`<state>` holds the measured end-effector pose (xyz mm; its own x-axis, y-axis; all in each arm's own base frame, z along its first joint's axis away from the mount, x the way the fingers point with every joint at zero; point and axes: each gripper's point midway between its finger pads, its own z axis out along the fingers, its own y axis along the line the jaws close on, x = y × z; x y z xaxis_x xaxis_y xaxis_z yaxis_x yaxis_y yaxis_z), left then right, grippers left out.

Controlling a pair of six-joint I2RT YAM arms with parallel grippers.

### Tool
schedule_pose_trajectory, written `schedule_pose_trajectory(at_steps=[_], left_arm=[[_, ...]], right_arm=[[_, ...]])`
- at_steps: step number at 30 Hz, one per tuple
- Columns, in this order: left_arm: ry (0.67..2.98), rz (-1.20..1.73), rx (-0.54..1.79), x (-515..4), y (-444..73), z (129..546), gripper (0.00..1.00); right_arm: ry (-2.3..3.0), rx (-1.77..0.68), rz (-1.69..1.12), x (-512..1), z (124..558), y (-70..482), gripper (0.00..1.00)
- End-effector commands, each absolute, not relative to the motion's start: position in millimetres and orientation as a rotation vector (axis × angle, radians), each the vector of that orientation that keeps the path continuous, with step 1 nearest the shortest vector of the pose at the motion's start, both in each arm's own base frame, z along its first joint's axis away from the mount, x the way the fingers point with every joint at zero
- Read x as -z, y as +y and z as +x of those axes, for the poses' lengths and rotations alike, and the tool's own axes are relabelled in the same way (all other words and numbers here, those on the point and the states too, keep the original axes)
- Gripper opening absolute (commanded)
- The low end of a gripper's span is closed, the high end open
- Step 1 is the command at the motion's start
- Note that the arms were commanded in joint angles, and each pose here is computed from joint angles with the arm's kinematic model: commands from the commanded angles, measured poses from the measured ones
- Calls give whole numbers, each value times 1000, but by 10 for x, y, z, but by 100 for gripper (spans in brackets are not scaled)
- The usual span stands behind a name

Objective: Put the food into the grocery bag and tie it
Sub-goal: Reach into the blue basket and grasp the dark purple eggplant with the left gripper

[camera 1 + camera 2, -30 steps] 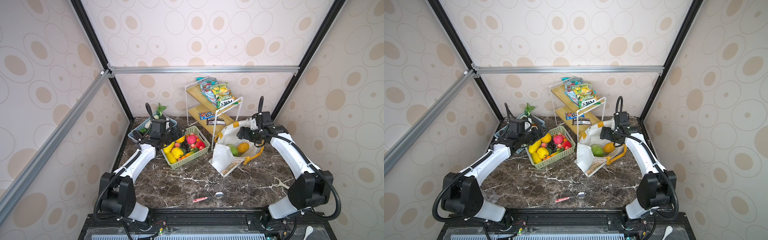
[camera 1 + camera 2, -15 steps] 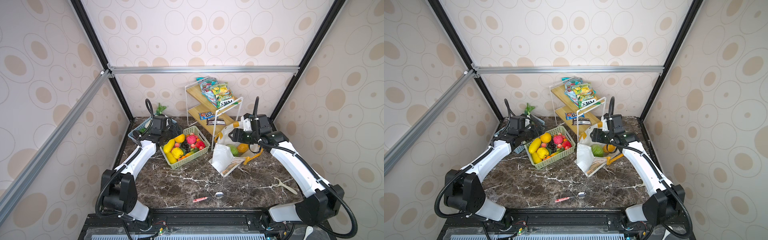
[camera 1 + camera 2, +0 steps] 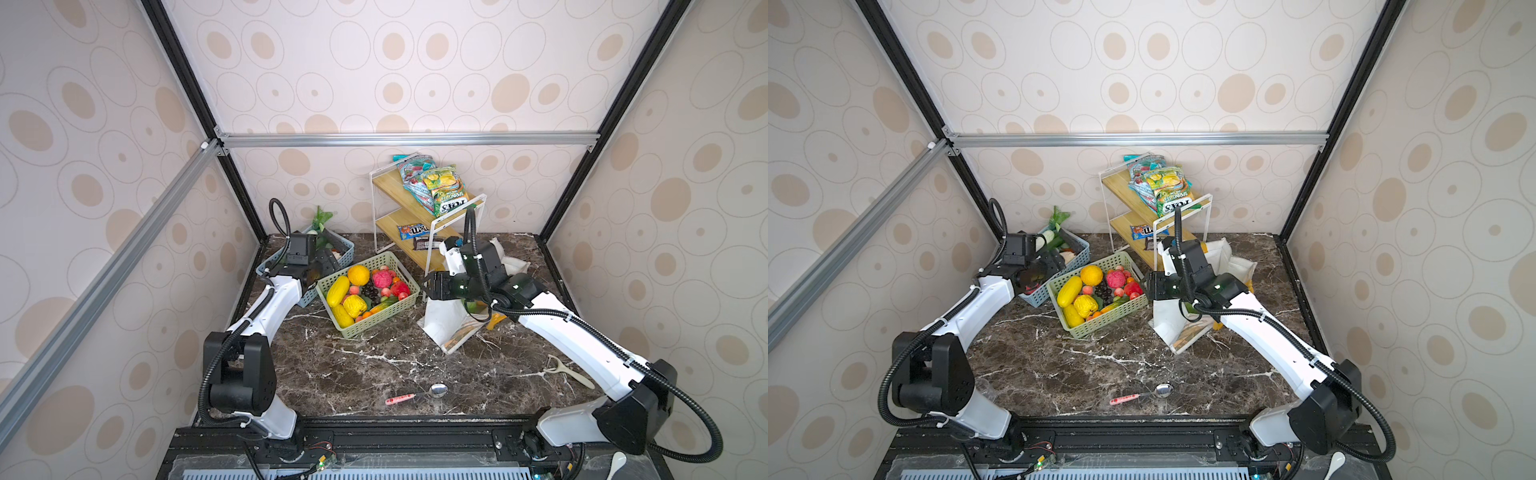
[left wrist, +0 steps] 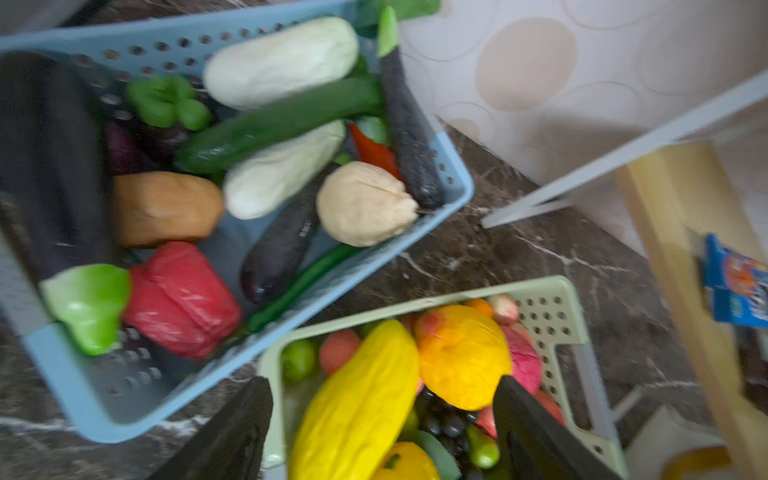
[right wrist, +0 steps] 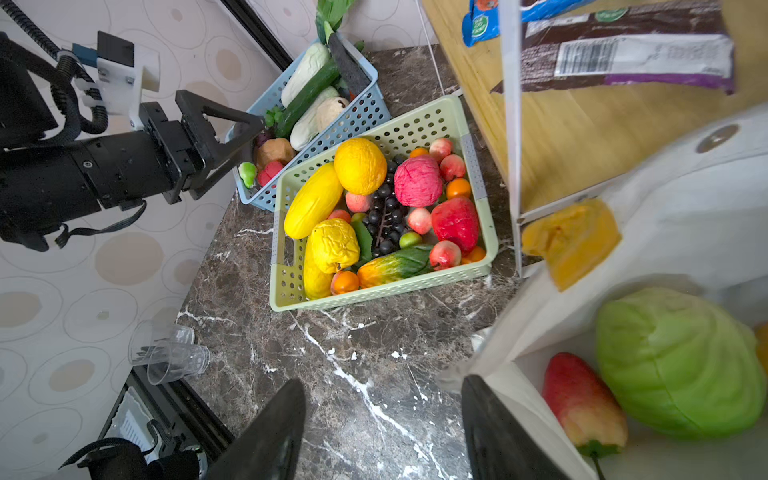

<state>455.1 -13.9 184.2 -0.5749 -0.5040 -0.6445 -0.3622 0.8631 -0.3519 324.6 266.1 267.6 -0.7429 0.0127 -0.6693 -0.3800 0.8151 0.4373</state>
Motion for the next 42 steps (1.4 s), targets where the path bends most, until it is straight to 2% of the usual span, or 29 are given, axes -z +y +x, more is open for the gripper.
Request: schedule_pose_trajectory(at_steps=[1, 14, 23, 42], left_arm=[[2207, -680, 40, -1923, 297, 4580, 82], [2178, -798, -307, -1751, 1129, 4721, 76], [2198, -833, -310, -1479, 1392, 4964, 73], [2231, -861, -294, -1165, 1533, 5262, 65]], right_arm=[[2300, -750, -264, -2630, 3277, 2786, 62], [2293, -795, -351, -2558, 3217, 3208, 61], [2297, -796, -373, -2549, 3208, 3275, 60], [2295, -798, -373, -2531, 3206, 3306, 59]])
